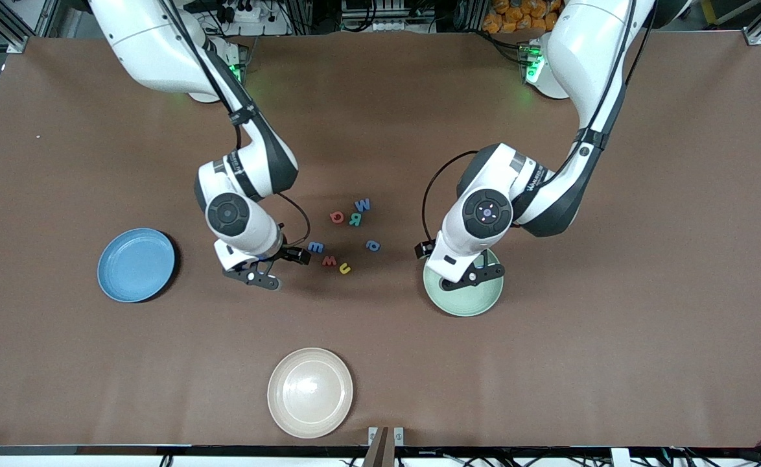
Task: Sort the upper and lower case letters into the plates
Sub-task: 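Move the right gripper to the letters while the left gripper withdraws, then grasp the blue lowercase m with the right gripper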
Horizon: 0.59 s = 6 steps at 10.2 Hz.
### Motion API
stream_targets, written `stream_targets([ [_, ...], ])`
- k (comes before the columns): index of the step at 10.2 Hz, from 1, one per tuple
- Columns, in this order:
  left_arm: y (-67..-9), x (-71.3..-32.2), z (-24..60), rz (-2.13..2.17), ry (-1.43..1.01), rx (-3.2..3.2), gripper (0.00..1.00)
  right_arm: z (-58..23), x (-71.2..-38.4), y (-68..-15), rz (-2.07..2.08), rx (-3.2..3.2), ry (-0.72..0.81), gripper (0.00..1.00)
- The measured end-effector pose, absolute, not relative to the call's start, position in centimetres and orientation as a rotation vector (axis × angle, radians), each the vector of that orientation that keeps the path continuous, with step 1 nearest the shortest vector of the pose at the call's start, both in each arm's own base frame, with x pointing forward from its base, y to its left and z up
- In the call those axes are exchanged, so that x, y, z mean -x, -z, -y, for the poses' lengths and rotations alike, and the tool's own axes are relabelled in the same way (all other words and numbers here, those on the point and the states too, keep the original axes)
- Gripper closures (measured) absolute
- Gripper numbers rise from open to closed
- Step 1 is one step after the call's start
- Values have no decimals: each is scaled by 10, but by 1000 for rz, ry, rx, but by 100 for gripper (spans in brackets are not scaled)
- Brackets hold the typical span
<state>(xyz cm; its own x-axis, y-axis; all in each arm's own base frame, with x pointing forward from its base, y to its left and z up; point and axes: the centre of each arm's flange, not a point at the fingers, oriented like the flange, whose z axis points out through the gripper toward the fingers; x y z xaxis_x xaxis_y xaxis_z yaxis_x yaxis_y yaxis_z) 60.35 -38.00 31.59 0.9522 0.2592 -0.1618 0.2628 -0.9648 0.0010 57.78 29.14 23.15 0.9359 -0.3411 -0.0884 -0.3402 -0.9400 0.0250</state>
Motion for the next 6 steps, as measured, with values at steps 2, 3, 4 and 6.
stream_targets([
  [2, -316, -604, 380, -413, 251, -3081, 0, -313, -555, -217, 665, -3050, 137, 0],
  [3, -316, -604, 380, -413, 251, -3081, 0, -326, -546, -212, 683, -3053, 119, 0],
  [4, -316, -604, 380, -413, 251, -3081, 0, -335, -539, -206, 677, -3063, 103, 0],
  [6, -316, -604, 379, -414, 251, -3081, 0, -346, -530, -190, 650, -3068, 97, 0],
])
